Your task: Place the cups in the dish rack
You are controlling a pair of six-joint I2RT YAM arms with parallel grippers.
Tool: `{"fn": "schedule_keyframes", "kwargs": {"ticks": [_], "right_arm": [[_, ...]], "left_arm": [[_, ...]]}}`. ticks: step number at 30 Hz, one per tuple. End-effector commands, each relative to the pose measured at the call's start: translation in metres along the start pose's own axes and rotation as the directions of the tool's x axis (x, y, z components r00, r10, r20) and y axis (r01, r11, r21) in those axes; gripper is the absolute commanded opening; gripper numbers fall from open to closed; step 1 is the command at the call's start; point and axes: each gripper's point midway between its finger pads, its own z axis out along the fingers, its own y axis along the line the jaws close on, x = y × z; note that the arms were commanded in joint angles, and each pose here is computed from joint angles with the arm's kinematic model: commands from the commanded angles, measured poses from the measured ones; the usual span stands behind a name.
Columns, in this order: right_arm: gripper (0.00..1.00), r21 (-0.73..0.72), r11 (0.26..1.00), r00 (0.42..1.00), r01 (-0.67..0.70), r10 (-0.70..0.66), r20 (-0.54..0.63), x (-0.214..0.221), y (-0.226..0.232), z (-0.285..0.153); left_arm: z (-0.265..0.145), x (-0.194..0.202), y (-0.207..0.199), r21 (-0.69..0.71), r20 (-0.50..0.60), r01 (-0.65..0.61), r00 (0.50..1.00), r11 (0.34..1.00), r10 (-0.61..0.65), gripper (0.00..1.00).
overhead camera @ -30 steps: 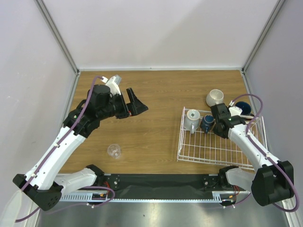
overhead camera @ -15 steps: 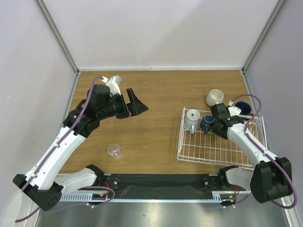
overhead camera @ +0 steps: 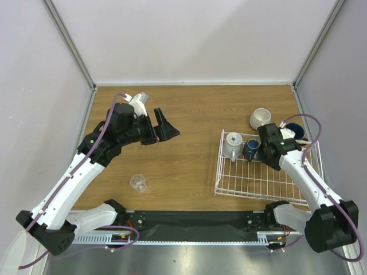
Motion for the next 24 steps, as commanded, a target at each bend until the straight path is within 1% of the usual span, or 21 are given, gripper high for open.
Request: {"fn": "schedule_keyframes", "kwargs": {"ticks": [1, 2, 3, 4, 6, 7, 8, 10, 13, 14, 16, 17, 19, 20, 21, 23, 24], "right_arm": [[0.64, -0.022, 0.999, 0.999, -0.032, 0.032, -0.003, -0.006, -0.005, -0.025], [0.65, -0.046, 0.998, 0.999, -0.045, 0.046, 0.007, -0.011, -0.003, -0.033], [0.65, -0.059, 0.997, 0.999, -0.049, 0.049, 0.003, -0.011, -0.003, -0.038], [0.66, -0.064, 0.997, 0.999, -0.051, 0.051, -0.003, -0.011, -0.004, -0.044], [0.67, -0.119, 0.991, 0.998, -0.066, 0.069, 0.016, -0.019, 0.0, -0.062], [0.66, -0.121, 0.99, 0.998, -0.066, 0.068, 0.013, -0.019, -0.003, -0.067], [0.67, -0.134, 0.989, 0.997, -0.066, 0.069, 0.018, -0.021, -0.003, -0.073], [0.67, -0.159, 0.985, 0.997, -0.065, 0.069, 0.021, -0.026, -0.002, -0.086], [0.67, -0.204, 0.976, 0.997, -0.068, 0.073, 0.017, -0.03, 0.003, -0.101], [0.66, -0.213, 0.974, 0.997, -0.073, 0.078, 0.016, -0.031, 0.004, -0.104], [0.66, -0.235, 0.969, 0.996, -0.079, 0.086, 0.021, -0.035, 0.006, -0.114], [0.66, -0.246, 0.966, 0.996, -0.082, 0.09, 0.024, -0.036, 0.007, -0.117], [0.66, -0.267, 0.96, 0.995, -0.081, 0.093, 0.035, -0.039, 0.008, -0.126], [0.66, -0.276, 0.958, 0.995, -0.08, 0.094, 0.038, -0.041, 0.008, -0.129], [0.66, -0.278, 0.957, 0.995, -0.08, 0.095, 0.042, -0.041, 0.007, -0.131], [0.66, -0.283, 0.956, 0.994, -0.077, 0.095, 0.052, -0.043, 0.006, -0.135], [0.66, -0.283, 0.956, 0.994, -0.074, 0.094, 0.055, -0.043, 0.005, -0.135]], "left_arm": [[-0.005, 0.002, 0.017, -0.095, -0.01, 0.02, 1.0, 0.995, -0.021, 0.99], [-0.004, 0.005, 0.031, -0.174, -0.023, 0.042, 0.999, 0.984, -0.047, 0.99], [-0.008, 0.002, 0.05, -0.29, -0.002, 0.051, 0.999, 0.956, -0.054, 0.98], [-0.016, 0.017, 0.071, -0.395, -0.054, 0.048, 0.996, 0.918, -0.075, 0.95], [-0.021, 0.033, 0.099, -0.519, -0.097, 0.032, 0.991, 0.854, -0.096, 0.93], [-0.029, 0.047, 0.112, -0.574, -0.139, 0.019, 0.983, 0.819, -0.12, 0.91], [-0.032, 0.055, 0.119, -0.606, -0.146, 0.032, 0.978, 0.795, -0.15, 0.92], [-0.042, 0.077, 0.138, -0.668, -0.168, 0.037, 0.965, 0.744, -0.199, 0.94], [-0.047, 0.099, 0.152, -0.709, -0.153, 0.088, 0.949, 0.699, -0.275, 0.94], [-0.05, 0.105, 0.155, -0.731, -0.148, 0.104, 0.941, 0.674, -0.306, 0.95], [-0.053, 0.116, 0.166, -0.772, -0.15, 0.105, 0.928, 0.626, -0.341, 0.92], [-0.054, 0.12, 0.17, -0.794, -0.134, 0.12, 0.922, 0.596, -0.364, 0.9], [-0.046, 0.13, 0.176, -0.796, -0.142, 0.122, 0.914, 0.593, -0.379, 0.85], [-0.043, 0.132, 0.179, -0.803, -0.132, 0.135, 0.909, 0.581, -0.394, 0.83], [-0.038, 0.133, 0.181, -0.801, -0.124, 0.143, 0.91, 0.581, -0.395, 0.81], [-0.033, 0.134, 0.185, -0.818, -0.105, 0.156, 0.906, 0.554, -0.41, 0.78], [-0.029, 0.131, 0.185, -0.815, -0.098, 0.163, 0.907, 0.557, -0.409, 0.76]]}}
